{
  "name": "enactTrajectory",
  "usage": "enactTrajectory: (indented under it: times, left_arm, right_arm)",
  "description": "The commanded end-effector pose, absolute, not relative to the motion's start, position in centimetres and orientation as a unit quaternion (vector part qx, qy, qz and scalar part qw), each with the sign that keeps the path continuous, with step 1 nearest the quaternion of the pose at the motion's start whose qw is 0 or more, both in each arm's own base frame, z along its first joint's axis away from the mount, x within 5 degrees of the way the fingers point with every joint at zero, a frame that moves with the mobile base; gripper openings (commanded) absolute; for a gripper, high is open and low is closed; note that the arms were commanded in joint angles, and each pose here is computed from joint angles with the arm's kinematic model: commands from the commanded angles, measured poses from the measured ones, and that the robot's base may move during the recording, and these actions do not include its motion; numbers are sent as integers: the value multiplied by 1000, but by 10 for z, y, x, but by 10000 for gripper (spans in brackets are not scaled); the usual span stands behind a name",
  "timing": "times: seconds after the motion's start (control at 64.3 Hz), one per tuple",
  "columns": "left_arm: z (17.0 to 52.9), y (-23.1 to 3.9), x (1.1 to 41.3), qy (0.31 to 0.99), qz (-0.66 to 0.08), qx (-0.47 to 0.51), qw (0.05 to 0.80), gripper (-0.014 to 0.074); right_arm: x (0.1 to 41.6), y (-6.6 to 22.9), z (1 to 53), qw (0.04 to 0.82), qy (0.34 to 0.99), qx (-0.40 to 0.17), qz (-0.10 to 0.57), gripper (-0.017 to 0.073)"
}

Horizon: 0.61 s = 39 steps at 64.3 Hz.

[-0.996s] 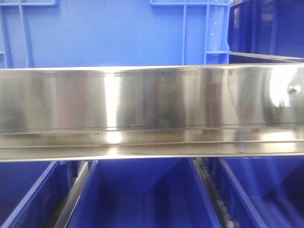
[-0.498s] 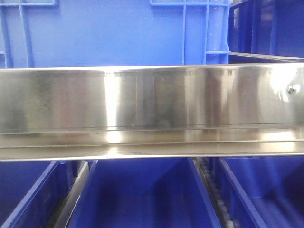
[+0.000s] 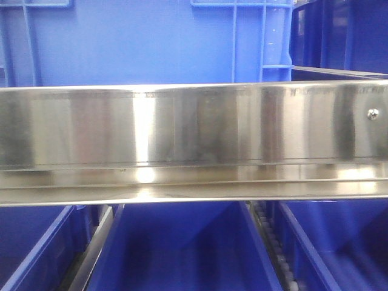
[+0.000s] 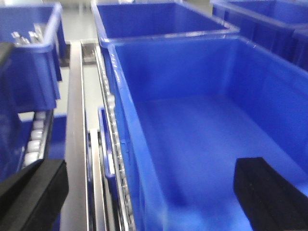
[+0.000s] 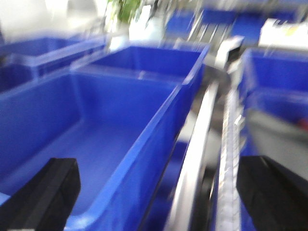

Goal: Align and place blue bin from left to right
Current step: 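Close both grippers on the side rims of the blue bin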

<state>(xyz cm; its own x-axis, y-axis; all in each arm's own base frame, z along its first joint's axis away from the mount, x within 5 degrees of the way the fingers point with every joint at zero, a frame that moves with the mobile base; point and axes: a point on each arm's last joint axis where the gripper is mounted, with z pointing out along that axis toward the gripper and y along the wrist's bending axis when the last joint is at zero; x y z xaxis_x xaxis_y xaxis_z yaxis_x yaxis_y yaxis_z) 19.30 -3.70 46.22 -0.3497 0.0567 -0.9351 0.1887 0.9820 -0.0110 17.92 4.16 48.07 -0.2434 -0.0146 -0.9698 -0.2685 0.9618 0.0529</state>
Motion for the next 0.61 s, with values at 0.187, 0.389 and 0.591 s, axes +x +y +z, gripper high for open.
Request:
enactTrajectory:
  times: [0.187,0.389,0.591]
  left_arm:
    - [483,-54,270,889,-62,69,449,599]
    - [481,-64,321,910,-56,71,405,599]
    - [469,-68,358,913,-46,56,402,599]
  right_arm:
    - [260,63,497,490,856,-127,104,568]
    - [308,100,492,439,876,-160,115,568]
    - [353,109,464,387,911,-110,92,568]
